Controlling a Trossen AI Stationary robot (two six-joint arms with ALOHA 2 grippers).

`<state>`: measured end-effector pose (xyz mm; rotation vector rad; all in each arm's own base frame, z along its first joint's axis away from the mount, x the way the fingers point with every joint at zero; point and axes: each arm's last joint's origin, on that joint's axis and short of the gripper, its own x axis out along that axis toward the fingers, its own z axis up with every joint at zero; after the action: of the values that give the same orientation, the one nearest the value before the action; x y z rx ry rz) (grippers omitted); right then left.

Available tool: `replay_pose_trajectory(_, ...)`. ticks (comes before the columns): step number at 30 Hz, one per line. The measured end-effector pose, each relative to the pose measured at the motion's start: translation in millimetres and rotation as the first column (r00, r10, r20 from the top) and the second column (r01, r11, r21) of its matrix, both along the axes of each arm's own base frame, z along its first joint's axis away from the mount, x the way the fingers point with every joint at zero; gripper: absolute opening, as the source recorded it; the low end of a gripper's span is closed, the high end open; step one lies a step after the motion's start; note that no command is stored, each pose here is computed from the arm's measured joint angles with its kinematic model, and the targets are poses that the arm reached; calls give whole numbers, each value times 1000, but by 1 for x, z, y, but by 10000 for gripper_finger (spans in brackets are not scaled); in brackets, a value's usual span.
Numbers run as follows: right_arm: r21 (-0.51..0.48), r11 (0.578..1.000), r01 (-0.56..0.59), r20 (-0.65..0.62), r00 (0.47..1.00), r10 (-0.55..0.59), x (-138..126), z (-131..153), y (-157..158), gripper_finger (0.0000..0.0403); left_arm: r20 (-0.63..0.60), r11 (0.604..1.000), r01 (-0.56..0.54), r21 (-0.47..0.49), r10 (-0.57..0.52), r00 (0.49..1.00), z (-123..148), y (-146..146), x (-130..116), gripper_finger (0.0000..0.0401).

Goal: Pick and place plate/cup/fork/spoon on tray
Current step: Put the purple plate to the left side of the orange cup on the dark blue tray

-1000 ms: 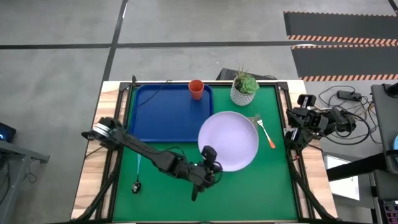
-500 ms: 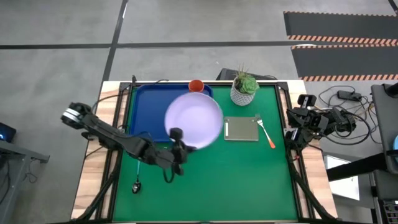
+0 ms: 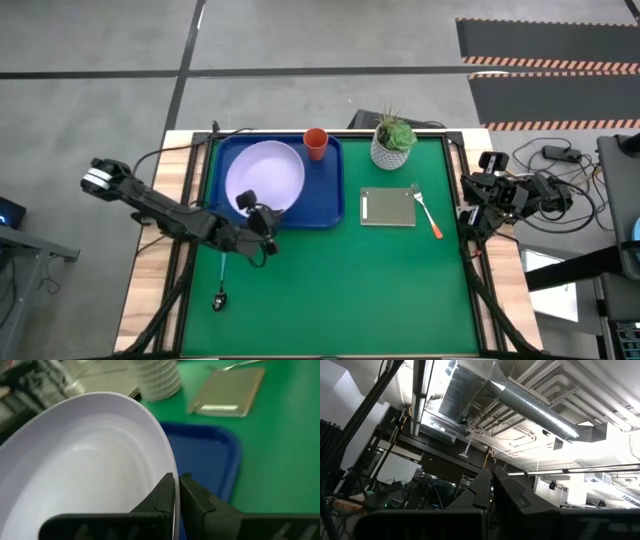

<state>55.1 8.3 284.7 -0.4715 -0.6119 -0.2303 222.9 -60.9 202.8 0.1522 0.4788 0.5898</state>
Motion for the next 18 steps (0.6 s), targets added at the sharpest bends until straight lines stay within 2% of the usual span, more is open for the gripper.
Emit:
replay_pose_trajectory(7,0,1000,0,0,1000,0,0,0,0,9,26,988,-133,-78,136,990,-16,17,0,0)
replay_pose_trajectory(18,0,1000,0,-2,1000,0,0,0,0,9,-32,966,-250,-59,249,968,-32,40,9,0)
